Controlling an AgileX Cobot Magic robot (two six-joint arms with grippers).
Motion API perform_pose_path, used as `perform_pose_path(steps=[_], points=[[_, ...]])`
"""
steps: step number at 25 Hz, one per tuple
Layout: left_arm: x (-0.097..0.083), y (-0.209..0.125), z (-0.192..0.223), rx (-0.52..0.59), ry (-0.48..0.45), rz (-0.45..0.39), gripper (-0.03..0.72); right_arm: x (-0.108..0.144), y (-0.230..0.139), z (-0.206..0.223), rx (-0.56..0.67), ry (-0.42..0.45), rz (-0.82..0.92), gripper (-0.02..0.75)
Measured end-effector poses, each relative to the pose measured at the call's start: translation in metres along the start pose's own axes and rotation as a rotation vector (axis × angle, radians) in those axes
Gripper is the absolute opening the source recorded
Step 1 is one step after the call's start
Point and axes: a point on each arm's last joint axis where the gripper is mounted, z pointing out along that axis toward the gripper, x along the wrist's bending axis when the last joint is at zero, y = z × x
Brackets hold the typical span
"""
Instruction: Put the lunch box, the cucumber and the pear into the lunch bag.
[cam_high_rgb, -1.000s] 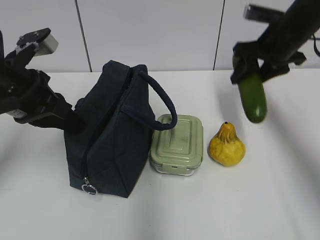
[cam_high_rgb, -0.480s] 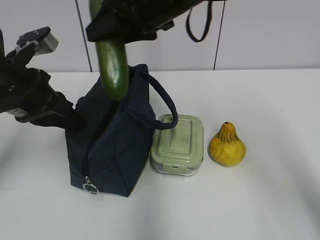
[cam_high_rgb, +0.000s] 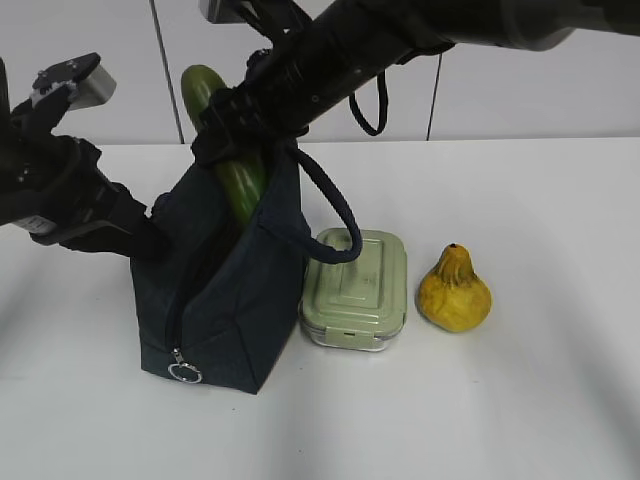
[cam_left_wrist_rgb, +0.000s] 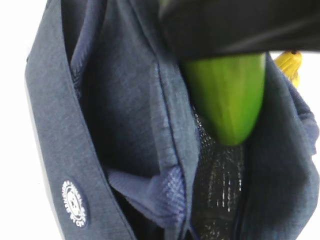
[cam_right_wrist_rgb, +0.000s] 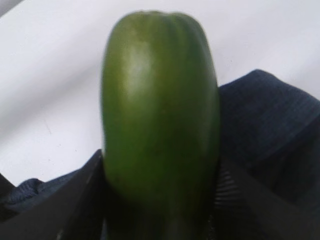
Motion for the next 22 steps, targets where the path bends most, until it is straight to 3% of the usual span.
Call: perform_pose_path(steps=[5, 10, 13, 16, 22], points=[[0.0, 0.0, 0.0, 0.0, 0.0, 0.0, -0.013, -0.003, -0.006, 0.007, 0.026, 0.001, 0.011, 0.444], [0.0, 0.0, 0.0, 0.0, 0.0, 0.0, -0.015, -0.006, -0.007, 0.006, 0.036, -0.004, 0.01, 0.622], [0.0, 0.0, 0.0, 0.0, 0.0, 0.0, -0.015, -0.012, -0.01, -0.002, 0.076, -0.012, 0.004, 0.643], [0.0, 0.0, 0.0, -0.001, -0.001, -0.001, -0.015, -0.033, -0.013, -0.029, 0.125, -0.048, 0.082, 0.638], [0.0, 0.0, 0.0, -0.001, -0.001, -0.001, -0.015, -0.106, -0.047, -0.092, 0.289, -0.213, 0.34, 0.622]])
